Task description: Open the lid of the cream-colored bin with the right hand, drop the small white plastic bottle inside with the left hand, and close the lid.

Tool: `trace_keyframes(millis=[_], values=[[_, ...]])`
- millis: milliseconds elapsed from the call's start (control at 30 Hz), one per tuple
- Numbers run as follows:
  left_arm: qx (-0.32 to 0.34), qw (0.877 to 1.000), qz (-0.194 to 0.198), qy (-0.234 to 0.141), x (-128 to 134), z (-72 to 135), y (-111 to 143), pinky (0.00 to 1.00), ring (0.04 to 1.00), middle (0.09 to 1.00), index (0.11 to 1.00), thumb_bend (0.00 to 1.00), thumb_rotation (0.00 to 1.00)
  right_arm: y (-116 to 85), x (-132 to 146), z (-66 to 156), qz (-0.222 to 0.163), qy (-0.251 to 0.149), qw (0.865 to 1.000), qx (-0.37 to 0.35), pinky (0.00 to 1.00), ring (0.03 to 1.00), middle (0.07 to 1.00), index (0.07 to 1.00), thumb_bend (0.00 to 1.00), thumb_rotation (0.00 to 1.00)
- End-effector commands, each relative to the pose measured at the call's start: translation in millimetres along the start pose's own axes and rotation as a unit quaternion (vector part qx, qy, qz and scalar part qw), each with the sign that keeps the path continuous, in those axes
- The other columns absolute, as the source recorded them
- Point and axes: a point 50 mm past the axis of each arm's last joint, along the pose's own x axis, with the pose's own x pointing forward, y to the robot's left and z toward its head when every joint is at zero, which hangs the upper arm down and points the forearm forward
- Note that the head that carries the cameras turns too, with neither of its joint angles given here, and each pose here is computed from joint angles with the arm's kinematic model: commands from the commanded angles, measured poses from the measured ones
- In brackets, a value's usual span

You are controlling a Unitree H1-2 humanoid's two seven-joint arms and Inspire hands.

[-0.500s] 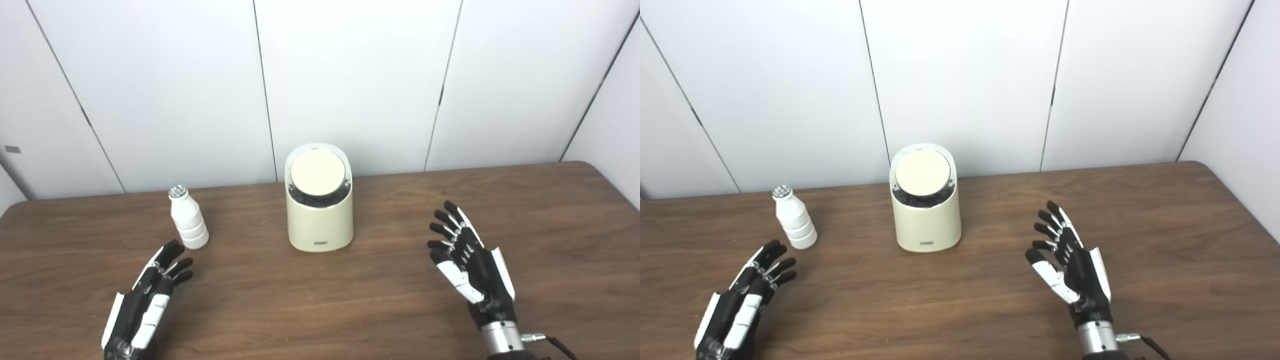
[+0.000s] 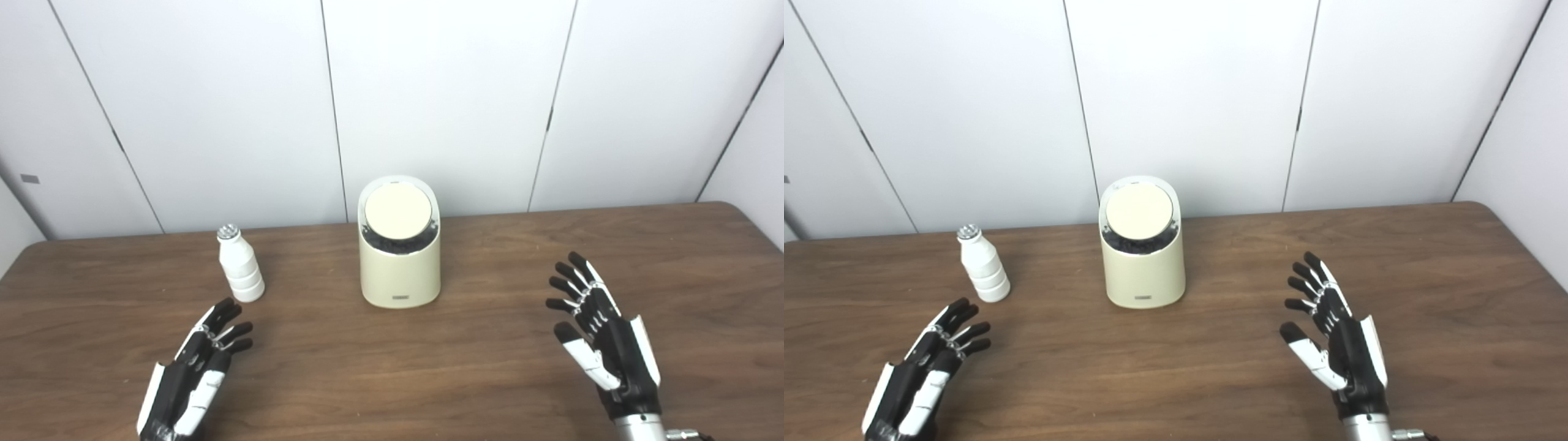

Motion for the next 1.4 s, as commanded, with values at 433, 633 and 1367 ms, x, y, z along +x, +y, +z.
trace_keyframes(millis=[433, 633, 1367], values=[[-0.011, 0.999, 0.021, 0.027, -7, -20, -4, 0.75, 0.803, 0.872, 0.888, 0.75, 0.62, -6, -10, -28, 0.019, 0.035, 0.999, -0.012, 0.79, 0.870, 0.895, 0.916, 0.63, 0.64], [-0.006, 0.999, 0.020, 0.025, -4, -23, -4, 0.75, 0.799, 0.872, 0.885, 0.74, 0.61, -3, -2, -23, 0.023, 0.023, 0.999, -0.011, 0.78, 0.868, 0.902, 0.921, 0.64, 0.62], [-0.001, 1.000, 0.015, 0.026, 1, -28, -9, 0.72, 0.789, 0.862, 0.885, 0.75, 0.64, -4, 97, 24, 0.020, -0.044, 0.994, -0.097, 0.82, 0.894, 0.915, 0.943, 0.89, 0.61]])
